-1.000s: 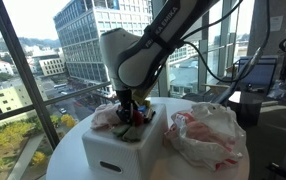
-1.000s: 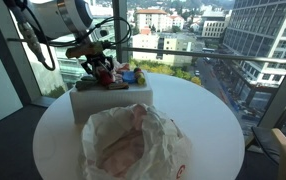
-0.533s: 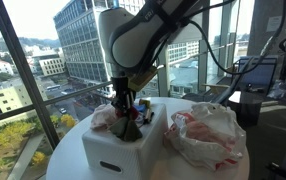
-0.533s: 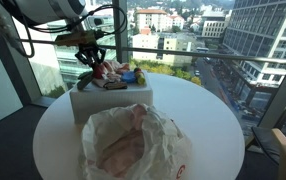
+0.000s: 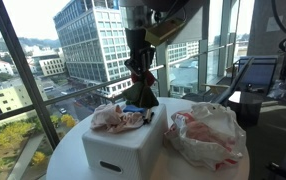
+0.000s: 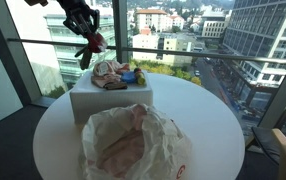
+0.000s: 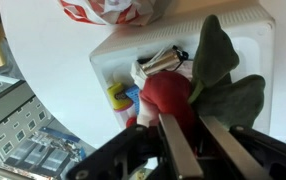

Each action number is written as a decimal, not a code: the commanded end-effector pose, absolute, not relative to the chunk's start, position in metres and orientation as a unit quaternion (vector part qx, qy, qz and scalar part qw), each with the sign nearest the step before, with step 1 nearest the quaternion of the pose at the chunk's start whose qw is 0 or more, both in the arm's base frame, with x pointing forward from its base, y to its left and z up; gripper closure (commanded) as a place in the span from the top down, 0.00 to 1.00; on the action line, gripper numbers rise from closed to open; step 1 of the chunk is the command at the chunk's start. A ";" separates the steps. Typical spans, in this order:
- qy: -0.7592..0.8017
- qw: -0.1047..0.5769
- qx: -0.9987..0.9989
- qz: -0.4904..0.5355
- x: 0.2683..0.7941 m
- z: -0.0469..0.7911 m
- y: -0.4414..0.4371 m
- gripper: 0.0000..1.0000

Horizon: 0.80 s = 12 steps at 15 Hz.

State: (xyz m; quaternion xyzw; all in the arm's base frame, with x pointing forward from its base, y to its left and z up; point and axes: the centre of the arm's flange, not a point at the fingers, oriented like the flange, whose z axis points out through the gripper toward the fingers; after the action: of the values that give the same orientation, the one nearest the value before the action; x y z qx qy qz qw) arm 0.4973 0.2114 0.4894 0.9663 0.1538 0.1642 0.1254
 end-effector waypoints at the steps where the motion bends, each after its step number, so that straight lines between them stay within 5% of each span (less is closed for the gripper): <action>1: 0.056 0.147 0.977 0.141 0.437 0.508 0.145 0.09; 12: -0.100 0.125 0.983 -0.085 0.423 0.382 0.020 0.09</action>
State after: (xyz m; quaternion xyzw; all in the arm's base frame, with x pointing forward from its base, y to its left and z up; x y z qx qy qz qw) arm 0.4112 0.0252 0.4047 0.9850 -0.0920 -0.0504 0.1368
